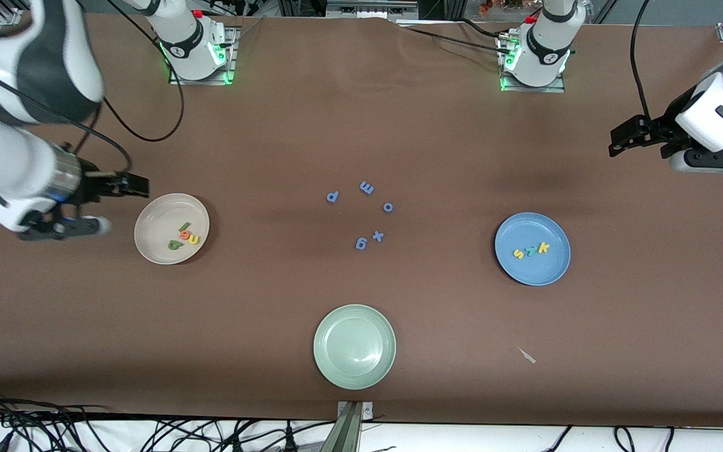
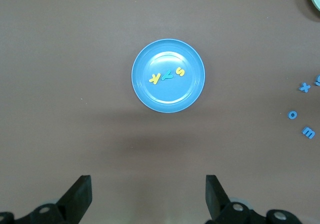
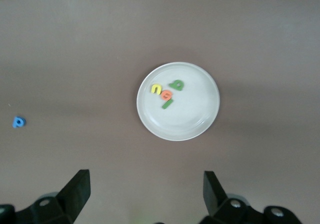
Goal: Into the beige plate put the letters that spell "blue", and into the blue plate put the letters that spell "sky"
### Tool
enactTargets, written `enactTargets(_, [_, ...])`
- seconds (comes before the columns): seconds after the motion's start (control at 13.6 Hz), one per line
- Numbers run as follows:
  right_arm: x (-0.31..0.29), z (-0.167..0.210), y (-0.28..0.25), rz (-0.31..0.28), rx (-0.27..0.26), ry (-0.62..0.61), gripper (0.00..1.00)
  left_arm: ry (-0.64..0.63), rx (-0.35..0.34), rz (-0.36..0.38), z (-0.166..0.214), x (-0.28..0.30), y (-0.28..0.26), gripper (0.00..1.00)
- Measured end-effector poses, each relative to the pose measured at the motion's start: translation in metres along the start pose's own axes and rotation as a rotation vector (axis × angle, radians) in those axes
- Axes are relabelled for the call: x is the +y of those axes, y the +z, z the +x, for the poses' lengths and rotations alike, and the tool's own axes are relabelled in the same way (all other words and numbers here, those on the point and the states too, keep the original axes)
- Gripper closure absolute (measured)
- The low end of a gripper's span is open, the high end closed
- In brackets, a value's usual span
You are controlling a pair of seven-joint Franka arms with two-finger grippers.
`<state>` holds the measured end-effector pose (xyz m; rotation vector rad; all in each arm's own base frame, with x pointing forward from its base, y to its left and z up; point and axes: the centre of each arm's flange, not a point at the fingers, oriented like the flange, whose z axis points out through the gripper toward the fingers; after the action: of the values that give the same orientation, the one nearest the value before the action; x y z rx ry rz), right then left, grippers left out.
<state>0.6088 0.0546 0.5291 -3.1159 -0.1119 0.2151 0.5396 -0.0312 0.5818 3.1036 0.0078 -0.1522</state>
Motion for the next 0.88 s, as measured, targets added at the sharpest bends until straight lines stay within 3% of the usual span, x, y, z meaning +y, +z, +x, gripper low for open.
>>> enactTargets(0.22, [0.038,-0.032,-0.036,0.017,0.066,0.050,0.00,0.000,0.000,0.000,0.000,0.000,0.000,0.00])
enactTargets(0.88, [0.045,-0.043,-0.028,0.011,0.019,0.025,0.00,0.000,0.000,0.000,0.000,0.000,0.000,0.00])
